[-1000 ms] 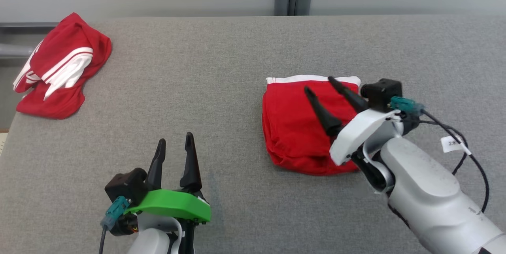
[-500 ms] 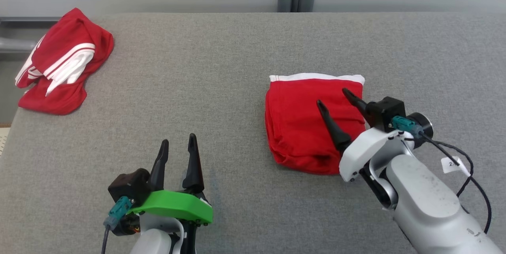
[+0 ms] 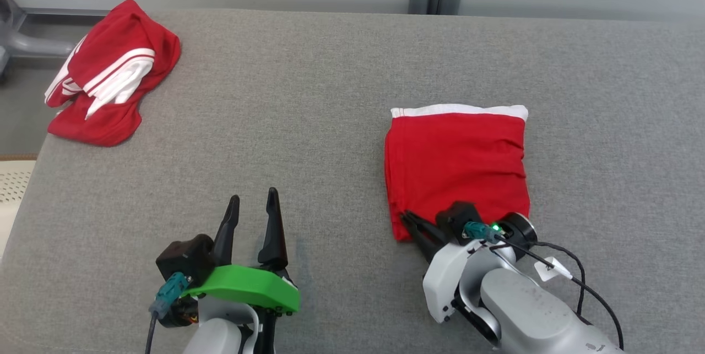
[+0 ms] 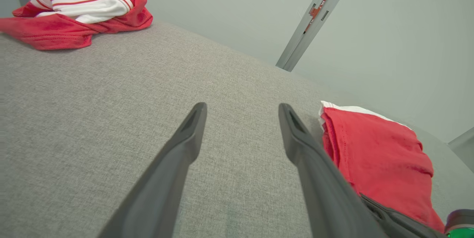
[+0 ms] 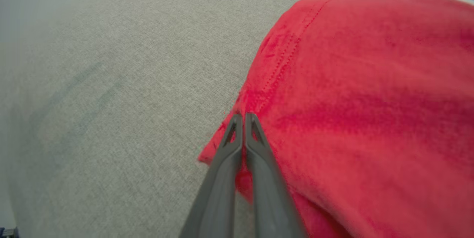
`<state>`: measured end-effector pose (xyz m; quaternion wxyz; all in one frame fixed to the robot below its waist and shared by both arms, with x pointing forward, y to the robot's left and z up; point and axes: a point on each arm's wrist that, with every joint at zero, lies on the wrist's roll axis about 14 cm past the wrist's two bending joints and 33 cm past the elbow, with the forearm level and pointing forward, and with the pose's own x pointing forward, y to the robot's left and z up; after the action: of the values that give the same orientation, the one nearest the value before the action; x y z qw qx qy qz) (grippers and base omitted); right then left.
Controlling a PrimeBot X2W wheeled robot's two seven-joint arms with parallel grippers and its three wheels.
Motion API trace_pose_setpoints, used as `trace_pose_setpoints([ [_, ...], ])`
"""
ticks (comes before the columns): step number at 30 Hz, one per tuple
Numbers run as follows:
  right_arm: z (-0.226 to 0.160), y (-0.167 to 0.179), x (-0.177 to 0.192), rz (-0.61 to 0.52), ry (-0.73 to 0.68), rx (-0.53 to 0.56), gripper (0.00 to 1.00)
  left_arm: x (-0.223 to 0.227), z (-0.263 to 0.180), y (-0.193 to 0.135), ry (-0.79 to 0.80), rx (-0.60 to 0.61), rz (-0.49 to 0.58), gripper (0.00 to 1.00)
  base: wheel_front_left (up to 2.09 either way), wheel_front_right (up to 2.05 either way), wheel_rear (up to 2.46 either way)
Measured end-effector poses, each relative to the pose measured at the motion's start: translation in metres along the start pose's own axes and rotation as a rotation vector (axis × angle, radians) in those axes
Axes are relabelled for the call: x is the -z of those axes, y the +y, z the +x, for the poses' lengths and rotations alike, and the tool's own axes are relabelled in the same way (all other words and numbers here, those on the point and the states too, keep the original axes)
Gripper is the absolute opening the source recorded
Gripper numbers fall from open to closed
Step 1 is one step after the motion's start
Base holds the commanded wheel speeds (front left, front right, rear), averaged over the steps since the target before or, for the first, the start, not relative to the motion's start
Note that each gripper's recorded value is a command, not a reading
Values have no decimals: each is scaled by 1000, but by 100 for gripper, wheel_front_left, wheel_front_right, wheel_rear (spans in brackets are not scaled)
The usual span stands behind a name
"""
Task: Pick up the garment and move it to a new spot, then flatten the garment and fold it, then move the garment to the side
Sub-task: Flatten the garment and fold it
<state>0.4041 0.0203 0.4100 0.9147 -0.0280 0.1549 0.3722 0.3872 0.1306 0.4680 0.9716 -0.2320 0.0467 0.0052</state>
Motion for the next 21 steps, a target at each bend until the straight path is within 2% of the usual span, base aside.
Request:
trace_pose_setpoints([
  [7,0,18,14,-5,47,-52,0,-5,-2,4,-15,-12,-1,100,0,0,0],
  [8,0,17,11,-2,38,-49,7,-5,-2,4,-16,-12,-1,100,0,0,0],
  [9,0,14,7,4,25,-41,31,-5,-2,3,-14,-9,0,100,0,0,0],
  [10,-1,11,3,7,13,-33,60,-4,-2,2,-13,-6,1,100,0,0,0],
  [11,-1,8,-1,8,2,-26,100,-4,-2,1,-12,-3,3,100,0,0,0],
  [17,-12,-24,-62,22,-197,58,100,-5,1,-13,-17,50,35,100,0,0,0],
  [21,-34,-49,-86,32,-302,154,100,-7,4,-23,-22,84,61,100,0,0,0],
])
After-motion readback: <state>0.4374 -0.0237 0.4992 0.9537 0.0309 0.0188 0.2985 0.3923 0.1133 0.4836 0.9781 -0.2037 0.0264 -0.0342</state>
